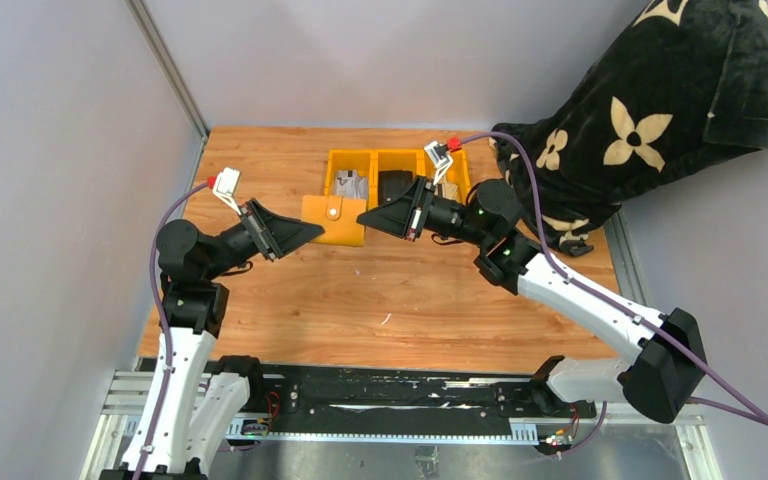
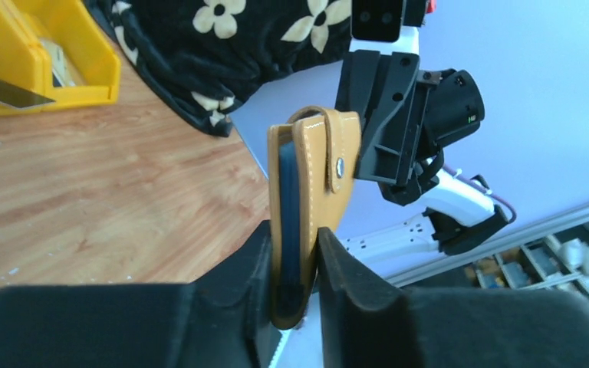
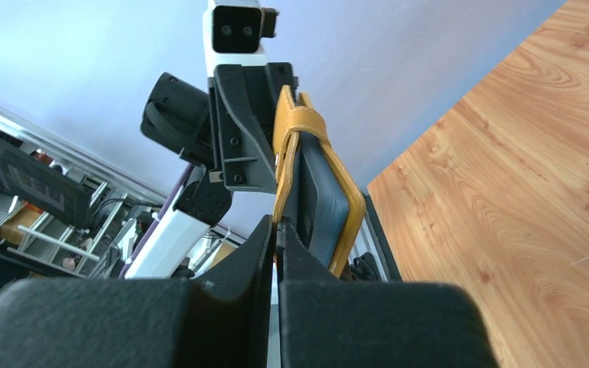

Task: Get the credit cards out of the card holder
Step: Open the card holder at the center of the board.

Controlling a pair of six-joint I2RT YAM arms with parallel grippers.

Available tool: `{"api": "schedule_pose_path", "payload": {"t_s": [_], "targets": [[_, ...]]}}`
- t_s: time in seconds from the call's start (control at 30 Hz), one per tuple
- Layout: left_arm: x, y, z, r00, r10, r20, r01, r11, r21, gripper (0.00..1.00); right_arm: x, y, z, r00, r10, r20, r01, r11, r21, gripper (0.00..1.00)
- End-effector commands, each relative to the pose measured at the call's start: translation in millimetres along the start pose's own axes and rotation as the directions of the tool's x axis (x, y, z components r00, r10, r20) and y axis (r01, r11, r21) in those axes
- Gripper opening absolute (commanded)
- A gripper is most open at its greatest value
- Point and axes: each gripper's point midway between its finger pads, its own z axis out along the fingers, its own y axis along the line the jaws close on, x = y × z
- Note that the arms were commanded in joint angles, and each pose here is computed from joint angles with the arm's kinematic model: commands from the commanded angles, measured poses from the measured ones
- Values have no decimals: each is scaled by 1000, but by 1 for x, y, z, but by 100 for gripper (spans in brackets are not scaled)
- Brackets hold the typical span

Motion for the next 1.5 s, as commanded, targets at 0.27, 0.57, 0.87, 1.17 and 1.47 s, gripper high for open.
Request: {"api": "schedule_pose_path", "payload": {"t_s": [0.27,0.57,0.87,1.17,1.47], "targets": [[2,3,-10,939,337,-70,-341,938,-62,0,28,-53,-25,949,-192,-252,256,932,255,64],[44,6,-35,778,547,-310,-554,829,73,0,39,-16,-22,823,-406,-397,435,900,-20,83],[48,1,-39,734,593,-332,-589,799,126,0,67,11,-17,743,-512,-431,454,859,-237,85],[54,-19,-41,753,577,-318,-541,817,200,0,72,-7,-2,730,-508,-458,454,860,-230,88],[54,-30,-43,759,574,-308,-530,819,220,0,72,-5,9,754,-491,-436,419,871,-256,74]]}}
